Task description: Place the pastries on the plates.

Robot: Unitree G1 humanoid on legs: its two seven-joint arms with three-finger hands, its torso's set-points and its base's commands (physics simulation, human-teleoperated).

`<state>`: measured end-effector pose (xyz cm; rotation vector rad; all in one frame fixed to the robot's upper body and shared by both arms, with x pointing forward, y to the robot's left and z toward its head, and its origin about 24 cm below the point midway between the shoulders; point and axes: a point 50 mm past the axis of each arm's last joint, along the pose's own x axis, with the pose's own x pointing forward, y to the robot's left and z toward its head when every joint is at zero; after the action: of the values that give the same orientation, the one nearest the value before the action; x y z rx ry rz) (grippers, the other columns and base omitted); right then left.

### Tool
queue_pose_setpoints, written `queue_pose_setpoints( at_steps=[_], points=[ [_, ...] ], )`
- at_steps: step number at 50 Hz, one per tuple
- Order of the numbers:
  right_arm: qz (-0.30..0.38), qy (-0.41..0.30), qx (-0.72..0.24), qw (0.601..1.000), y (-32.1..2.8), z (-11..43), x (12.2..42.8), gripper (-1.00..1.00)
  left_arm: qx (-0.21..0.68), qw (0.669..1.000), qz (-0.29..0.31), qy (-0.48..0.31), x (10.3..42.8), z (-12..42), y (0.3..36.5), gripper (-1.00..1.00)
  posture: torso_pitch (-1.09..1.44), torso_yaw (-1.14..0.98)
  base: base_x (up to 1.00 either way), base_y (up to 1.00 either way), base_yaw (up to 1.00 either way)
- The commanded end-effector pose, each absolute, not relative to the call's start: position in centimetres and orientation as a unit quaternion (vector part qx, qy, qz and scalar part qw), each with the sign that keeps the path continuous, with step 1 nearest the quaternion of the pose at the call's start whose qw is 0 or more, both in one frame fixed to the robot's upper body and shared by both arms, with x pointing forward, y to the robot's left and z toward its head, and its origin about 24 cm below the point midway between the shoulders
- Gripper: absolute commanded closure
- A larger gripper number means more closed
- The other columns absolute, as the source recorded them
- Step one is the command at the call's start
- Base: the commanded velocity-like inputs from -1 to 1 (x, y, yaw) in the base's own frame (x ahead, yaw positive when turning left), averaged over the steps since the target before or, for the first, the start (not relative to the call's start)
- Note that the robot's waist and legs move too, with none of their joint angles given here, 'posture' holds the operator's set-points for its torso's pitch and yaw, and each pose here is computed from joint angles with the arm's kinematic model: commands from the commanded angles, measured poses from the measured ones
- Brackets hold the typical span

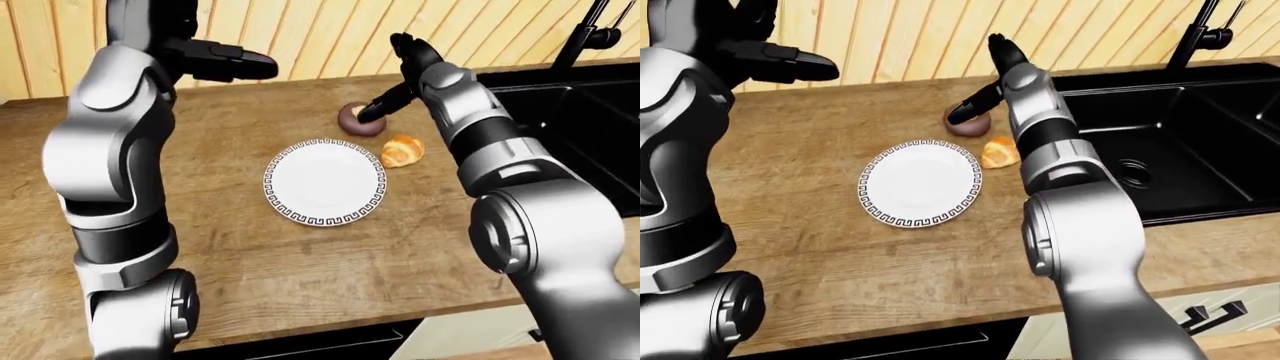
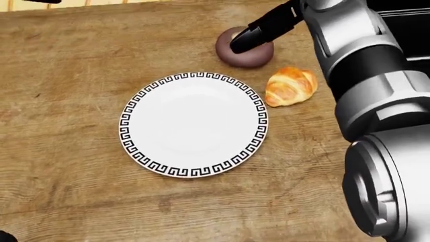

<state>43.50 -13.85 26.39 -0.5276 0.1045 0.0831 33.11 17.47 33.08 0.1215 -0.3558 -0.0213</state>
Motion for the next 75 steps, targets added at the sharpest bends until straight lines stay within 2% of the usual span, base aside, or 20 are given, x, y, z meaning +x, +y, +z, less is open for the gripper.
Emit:
queue_pose_setpoints(
  at_steps=[1, 7, 8, 11, 22, 33, 35, 44, 45, 46, 48, 52, 66, 75],
  points=[
    [0.031, -0.011, -0.272, 0.962, -13.2, 29.8, 43.3, -1.0, 0.058, 0.973, -0.015, -0.225, 32.1, 35.0, 17.3, -1.0, 0.0, 0.0, 0.0, 0.0, 0.0],
    [0.022, -0.016, -0.276, 0.961, -12.9, 29.8, 43.3, -1.0, 0.058, 0.972, -0.016, -0.227, 32.2, 35.0, 17.4, -1.0, 0.01, 0.0, 0.0, 0.0, 0.0],
    [-0.011, -0.039, -0.256, 0.966, -13.0, 30.6, 43.2, -1.0, 0.061, 0.972, -0.016, -0.225, 32.2, 34.9, 17.4, -1.0, 0.01, 0.0, 0.0, 0.0, 0.0],
    [-0.026, -0.052, -0.235, 0.97, -12.9, 31.8, 43.0, -1.0, 0.062, 0.972, -0.019, -0.226, 32.2, 34.9, 17.3, -1.0, 0.01, 0.0, 0.0, 0.0, 0.0],
    [-0.035, -0.081, -0.207, 0.974, -12.5, 33.9, 42.6, -1.0, 0.064, 0.97, -0.02, -0.233, 31.8, 35.4, 17.2, -1.0, 0.03, 0.0, 0.0, 0.0, 0.0],
    [-0.039, -0.085, -0.205, 0.974, -12.6, 34.2, 42.6, -1.0, 0.071, 0.964, -0.023, -0.257, 29.9, 37.4, 17.1, -1.0, 0.07, 0.0, 0.0, 0.0, 0.0],
    [-0.043, -0.084, -0.202, 0.975, -12.8, 34.0, 42.6, -1.0, 0.082, 0.958, -0.028, -0.273, 28.6, 38.6, 16.8, -1.0, 0.07, 0.0, 0.0, 0.0, 0.0],
    [-0.041, -0.092, -0.194, 0.976, -12.8, 33.6, 42.7, -1.0, 0.1, 0.954, -0.031, -0.28, 27.6, 39.9, 16.8, -1.0, 0.11, 0.0, 0.0, 0.0, 0.0],
    [-0.04, -0.091, -0.191, 0.977, -12.9, 33.6, 42.7, -1.0, 0.096, 0.954, -0.046, -0.28, 27.7, 40.8, 16.7, -1.0, 0.11, 0.0, 0.0, 0.0, 0.0],
    [-0.04, -0.093, -0.19, 0.977, -12.9, 33.6, 42.7, -1.0, 0.114, 0.953, -0.028, -0.281, 28.1, 42.1, 17.2, -1.0, 0.12, 0.0, 0.0, 0.0, 0.0],
    [-0.039, -0.091, -0.186, 0.977, -13.1, 33.4, 42.8, -1.0, 0.115, 0.954, -0.028, -0.276, 29.0, 43.8, 17.7, -1.0, 0.13, 0.0, 0.0, 0.0, 0.0],
    [-0.037, -0.092, -0.188, 0.977, -13.2, 33.2, 42.8, -1.0, 0.142, 0.956, -0.029, -0.257, 30.6, 44.2, 17.8, -1.0, 0.14, 0.0, 0.0, 0.0, 0.0],
    [-0.008, -0.119, -0.187, 0.975, -12.0, 34.6, 42.5, -1.0, 0.135, 0.958, -0.041, -0.25, 30.6, 43.4, 17.2, -1.0, 0.21, 0.0, 0.0, 0.0, 0.0],
    [-0.023, -0.11, -0.215, 0.97, -12.3, 35.4, 42.3, -1.0, 0.136, 0.958, -0.046, -0.25, 30.4, 43.1, 16.9, -1.0, 0.26, 0.0, 0.0, 0.0, 0.0]
  ],
)
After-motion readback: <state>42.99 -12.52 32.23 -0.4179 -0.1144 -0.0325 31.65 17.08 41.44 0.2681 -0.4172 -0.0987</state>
